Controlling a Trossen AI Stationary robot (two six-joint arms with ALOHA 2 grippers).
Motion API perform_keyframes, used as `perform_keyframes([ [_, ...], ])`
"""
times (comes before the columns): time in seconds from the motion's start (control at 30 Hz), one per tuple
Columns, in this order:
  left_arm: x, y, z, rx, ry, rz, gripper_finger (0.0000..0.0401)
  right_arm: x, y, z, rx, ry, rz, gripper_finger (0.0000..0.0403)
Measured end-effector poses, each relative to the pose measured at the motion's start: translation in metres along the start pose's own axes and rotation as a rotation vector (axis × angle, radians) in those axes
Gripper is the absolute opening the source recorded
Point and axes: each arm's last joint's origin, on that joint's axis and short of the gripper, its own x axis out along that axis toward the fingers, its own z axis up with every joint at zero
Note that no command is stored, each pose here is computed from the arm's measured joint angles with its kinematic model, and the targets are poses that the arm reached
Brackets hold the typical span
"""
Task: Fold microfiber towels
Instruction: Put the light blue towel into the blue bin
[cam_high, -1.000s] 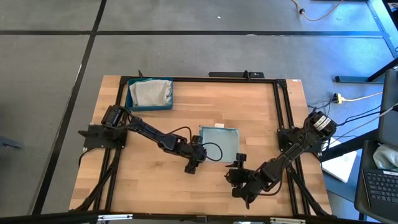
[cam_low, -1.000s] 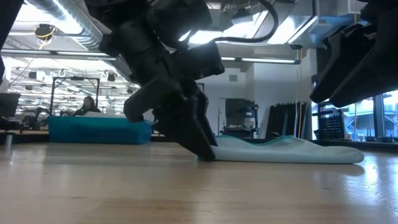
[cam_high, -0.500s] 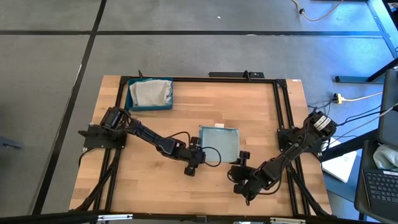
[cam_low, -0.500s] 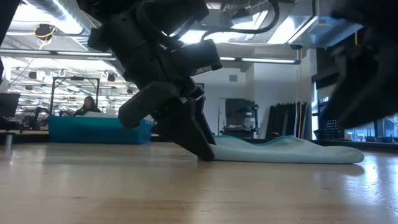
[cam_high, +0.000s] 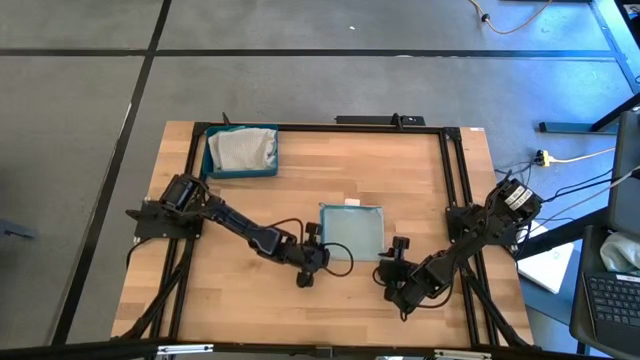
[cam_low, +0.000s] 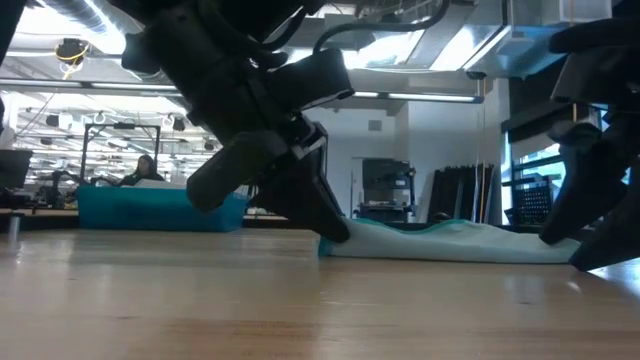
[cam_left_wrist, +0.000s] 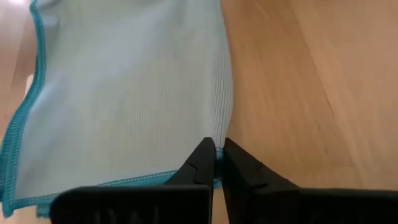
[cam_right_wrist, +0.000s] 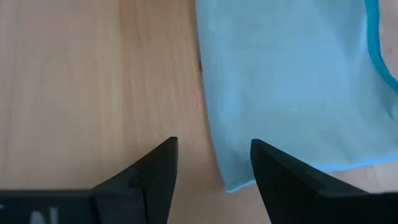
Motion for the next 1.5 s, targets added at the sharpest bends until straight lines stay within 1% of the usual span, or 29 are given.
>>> perform_keyframes([
  [0.23, -0.001, -0.002, 0.000, 0.000, -0.002, 0.003, 0.0003, 0.000, -0.001, 0.000, -0.026, -0.005, -0.014, 0.0205],
  [0.33, -0.003, -0.007, 0.000, 0.010, -0.006, 0.018, 0.0002, 0.000, -0.001, -0.001, -0.030, -0.001, -0.019, 0.0205],
  [0.4, -0.006, -0.013, 0.001, 0.022, -0.012, 0.048, 0.0002, 0.000, -0.002, -0.001, -0.033, 0.001, -0.022, 0.0204],
  [0.53, -0.014, -0.027, 0.001, 0.061, -0.030, 0.150, 0.0001, 0.000, -0.002, -0.002, -0.040, 0.005, -0.031, 0.0204],
  [0.6, -0.018, -0.034, 0.001, 0.074, -0.043, 0.170, 0.0001, 0.000, -0.003, -0.002, -0.047, -0.001, -0.047, 0.0204],
  [0.67, -0.019, -0.037, 0.003, 0.068, -0.059, 0.165, 0.0001, 0.001, -0.005, -0.002, -0.054, -0.014, -0.070, 0.0204],
  [0.87, -0.020, -0.037, 0.005, 0.049, -0.084, 0.183, 0.0000, 0.000, -0.005, 0.000, -0.059, -0.073, -0.117, 0.0204],
  [0.93, -0.020, -0.036, 0.006, 0.041, -0.094, 0.215, 0.0000, 0.000, -0.003, 0.002, -0.073, -0.087, -0.103, 0.0204],
  [1.03, -0.020, -0.033, 0.007, 0.036, -0.095, 0.253, 0.0000, 0.000, 0.001, 0.006, -0.089, -0.098, -0.044, 0.0204],
  [1.1, -0.022, -0.032, 0.008, 0.032, -0.099, 0.275, 0.0000, 0.000, 0.004, 0.007, -0.112, -0.093, -0.005, 0.0204],
  [1.17, -0.024, -0.031, 0.009, 0.035, -0.101, 0.293, 0.0000, 0.000, 0.004, 0.007, -0.121, -0.080, 0.009, 0.0204],
  [1.37, -0.035, -0.031, 0.015, 0.029, -0.127, 0.292, 0.0000, 0.001, -0.001, 0.001, -0.168, -0.029, -0.031, 0.0204],
  [1.5, -0.044, -0.028, 0.021, 0.011, -0.156, 0.301, 0.0000, 0.006, 0.000, 0.001, -0.170, -0.041, -0.059, 0.0204],
])
